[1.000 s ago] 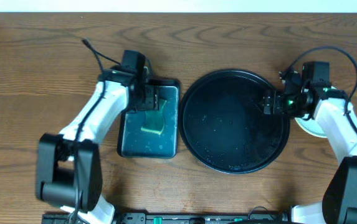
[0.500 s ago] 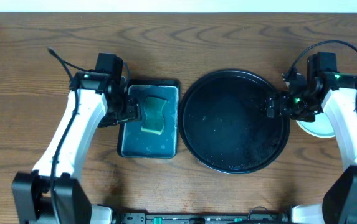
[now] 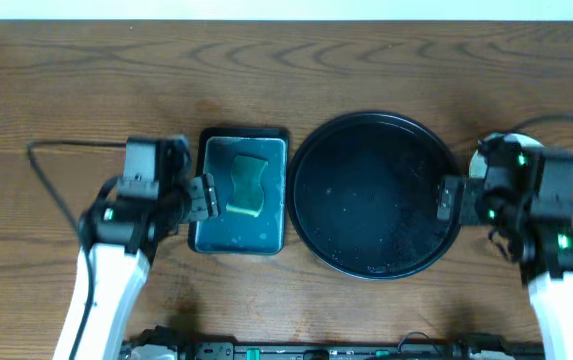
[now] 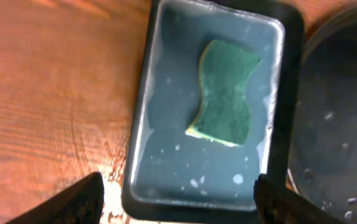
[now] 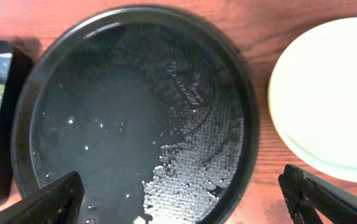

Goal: Clean dirty plates on tray and stack at the side

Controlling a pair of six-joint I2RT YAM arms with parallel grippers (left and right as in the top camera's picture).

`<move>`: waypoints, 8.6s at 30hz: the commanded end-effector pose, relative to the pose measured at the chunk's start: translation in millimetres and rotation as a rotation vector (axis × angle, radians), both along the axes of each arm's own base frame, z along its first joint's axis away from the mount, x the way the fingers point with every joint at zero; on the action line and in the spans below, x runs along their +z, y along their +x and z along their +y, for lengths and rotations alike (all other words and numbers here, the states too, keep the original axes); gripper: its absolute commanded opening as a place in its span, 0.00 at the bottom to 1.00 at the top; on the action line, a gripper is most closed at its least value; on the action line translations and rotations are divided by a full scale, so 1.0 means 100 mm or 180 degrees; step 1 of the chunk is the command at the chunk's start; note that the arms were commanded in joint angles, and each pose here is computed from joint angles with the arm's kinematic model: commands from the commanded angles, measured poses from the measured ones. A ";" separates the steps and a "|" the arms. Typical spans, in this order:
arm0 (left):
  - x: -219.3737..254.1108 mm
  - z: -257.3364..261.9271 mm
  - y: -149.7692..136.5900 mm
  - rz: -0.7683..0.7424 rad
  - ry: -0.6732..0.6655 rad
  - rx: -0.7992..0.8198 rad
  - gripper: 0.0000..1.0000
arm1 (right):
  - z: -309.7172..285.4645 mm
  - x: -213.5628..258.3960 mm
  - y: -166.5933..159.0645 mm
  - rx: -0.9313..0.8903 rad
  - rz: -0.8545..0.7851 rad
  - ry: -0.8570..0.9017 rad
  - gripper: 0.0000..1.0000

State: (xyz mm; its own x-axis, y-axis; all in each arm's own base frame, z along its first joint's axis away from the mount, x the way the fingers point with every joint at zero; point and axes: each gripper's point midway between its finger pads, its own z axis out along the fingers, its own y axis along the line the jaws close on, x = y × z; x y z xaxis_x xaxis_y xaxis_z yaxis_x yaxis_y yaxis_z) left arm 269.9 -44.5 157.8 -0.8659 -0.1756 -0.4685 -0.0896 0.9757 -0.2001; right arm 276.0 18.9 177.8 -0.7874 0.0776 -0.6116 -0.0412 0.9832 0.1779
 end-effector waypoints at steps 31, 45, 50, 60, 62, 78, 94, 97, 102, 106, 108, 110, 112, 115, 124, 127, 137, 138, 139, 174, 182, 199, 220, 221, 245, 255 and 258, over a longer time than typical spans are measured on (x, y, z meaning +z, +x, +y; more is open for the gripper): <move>-0.02 0.04 -0.17 -0.0181 -0.0013 0.0050 0.88 | 0.02 0.10 -0.28 -0.0021 -0.0251 -0.0024 0.99; -0.02 0.04 -0.17 -0.0181 -0.0013 0.0050 0.88 | 0.02 0.07 -0.32 -0.0021 -0.0184 -0.0022 0.99; -0.02 0.04 -0.17 -0.0181 -0.0013 0.0050 0.88 | 0.02 0.06 -0.33 -0.0021 -0.0178 -0.0022 0.99; -0.02 0.04 -0.17 -0.0181 -0.0013 0.0050 0.88 | 0.03 0.10 -0.34 -0.0011 -0.0230 -0.0024 0.99; -0.02 0.04 -0.17 -0.0181 -0.0013 0.0050 0.88 | 0.05 0.12 -0.36 0.0019 -0.0258 -0.0023 0.99; -0.02 0.04 -0.17 -0.0181 -0.0013 0.0050 0.88 | -0.18 -0.05 -0.98 -0.0257 0.0171 -0.0379 0.99; -0.02 0.04 -0.17 -0.0181 -0.0013 0.0050 0.89 | -0.33 -0.15 -1.07 -0.0439 0.0069 -0.0605 0.99; -0.02 0.04 -0.17 -0.0181 -0.0013 0.0050 0.88 | -0.33 -0.25 -1.08 -0.0438 0.0070 -0.0605 0.99; -0.02 0.04 -0.17 -0.0181 -0.0013 0.0050 0.88 | -0.33 -0.28 -1.03 -0.0465 -0.0109 -0.0595 0.87; -0.02 0.04 -0.17 -0.0181 -0.0013 0.0050 0.88 | -0.33 -0.10 -0.80 -0.0511 -0.0646 -0.0555 0.99; -0.02 0.04 -0.17 -0.0181 -0.0013 0.0050 0.88 | -0.33 -0.01 -0.68 -0.0537 -0.0945 -0.0541 0.99; -0.02 0.04 -0.17 -0.0181 -0.0013 0.0050 0.88 | -0.34 0.08 -0.56 -0.0563 -0.1254 -0.0525 0.99; -0.02 0.04 -0.17 -0.0181 -0.0013 0.0050 0.88 | -0.34 0.16 -0.45 -0.0586 -0.1579 -0.0506 0.99; -0.02 0.04 -0.17 -0.0181 -0.0013 0.0050 0.88 | -0.32 0.29 -0.34 -0.0596 -0.2059 -0.0470 0.99; -0.02 0.04 -0.17 -0.0181 -0.0013 0.0050 0.89 | -0.30 0.45 -0.28 -0.0636 -0.2962 -0.0395 0.99; -0.02 0.04 -0.17 -0.0181 -0.0013 0.0050 0.89 | -0.30 0.44 -0.29 -0.0647 -0.3104 -0.0384 0.99; -0.02 0.04 -0.17 -0.0181 -0.0013 0.0050 0.89 | -0.26 0.44 -0.34 -0.0504 -0.3469 -0.0603 0.99; -0.02 0.04 -0.17 -0.0181 -0.0013 0.0050 0.89 | -0.23 0.44 -0.34 -0.0412 -0.3479 -0.0661 0.99; -0.02 0.04 -0.17 -0.0181 -0.0013 0.0050 0.89 | -0.20 0.44 -0.34 -0.0320 -0.3493 -0.0737 0.99; -0.02 0.04 -0.17 -0.0181 -0.0013 0.0050 0.89 | -0.09 -0.20 -0.30 0.0029 -0.2696 -0.0846 0.99; -0.02 0.04 -0.17 -0.0181 -0.0013 0.0050 0.89 | -0.09 -0.20 -0.30 0.0029 -0.2696 -0.0846 0.99; -0.05 0.06 -0.29 -0.0191 0.0008 0.0021 0.89 | -0.09 -0.20 -0.30 0.0029 -0.2696 -0.0846 0.99; -0.07 0.40 -0.26 -0.2646 0.0121 0.0300 0.89 | -0.09 -0.20 -0.30 0.0029 -0.2696 -0.0846 0.99; -0.03 0.41 -0.25 -0.2759 0.0167 0.0272 0.89 | -0.09 -0.20 -0.30 0.0029 -0.2696 -0.0846 0.99; -0.19 0.44 -0.26 -0.2916 0.0774 -0.0069 0.89 | -0.09 -0.20 -0.30 0.0029 -0.2696 -0.0846 0.99; -0.19 0.42 -0.26 -0.2916 0.0761 -0.0095 0.89 | -0.09 -0.20 -0.30 0.0029 -0.2696 -0.0846 0.99; -0.20 0.42 -0.26 -0.2912 0.0761 -0.0096 0.89 | -0.09 -0.20 -0.30 0.0029 -0.2696 -0.0846 0.99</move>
